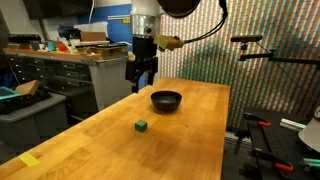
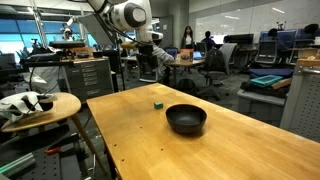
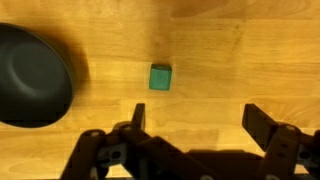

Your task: Put the green block in the black bowl

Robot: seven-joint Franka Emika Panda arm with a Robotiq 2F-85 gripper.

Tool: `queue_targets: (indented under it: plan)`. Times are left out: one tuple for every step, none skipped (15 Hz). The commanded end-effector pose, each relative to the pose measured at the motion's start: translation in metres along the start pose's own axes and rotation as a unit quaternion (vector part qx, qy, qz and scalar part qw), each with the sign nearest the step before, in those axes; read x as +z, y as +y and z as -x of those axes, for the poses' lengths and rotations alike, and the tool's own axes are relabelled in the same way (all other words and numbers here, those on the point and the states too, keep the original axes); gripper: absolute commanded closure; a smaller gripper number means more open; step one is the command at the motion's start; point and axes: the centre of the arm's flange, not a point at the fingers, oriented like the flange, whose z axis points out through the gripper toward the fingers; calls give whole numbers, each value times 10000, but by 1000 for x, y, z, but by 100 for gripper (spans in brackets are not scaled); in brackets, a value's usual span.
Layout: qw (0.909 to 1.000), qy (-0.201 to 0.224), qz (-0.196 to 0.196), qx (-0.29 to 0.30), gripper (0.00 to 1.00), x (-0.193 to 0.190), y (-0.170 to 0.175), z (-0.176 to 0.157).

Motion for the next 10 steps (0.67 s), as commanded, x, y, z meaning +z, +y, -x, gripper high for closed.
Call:
queue_targets:
  plan:
    - [9996,-48,53,-264,0,18,-1,-23]
    - [9995,-62,76,-289,0,24,1,-25]
    - [9995,-100,63,-304,0,31,2,-27]
    - [9994,-127,78,-318,0,37,3,-28]
    - [9993,-148,85,-321,0,43,4,-29]
    - [9994,-166,75,-295,0,49,5,-30]
    - [9995,-192,64,-248,0,56,5,-31]
    - [9995,-203,78,-221,0,62,6,-32]
    - [9996,-209,66,-184,0,68,5,-33]
    - [9997,-179,57,-170,0,75,6,-34]
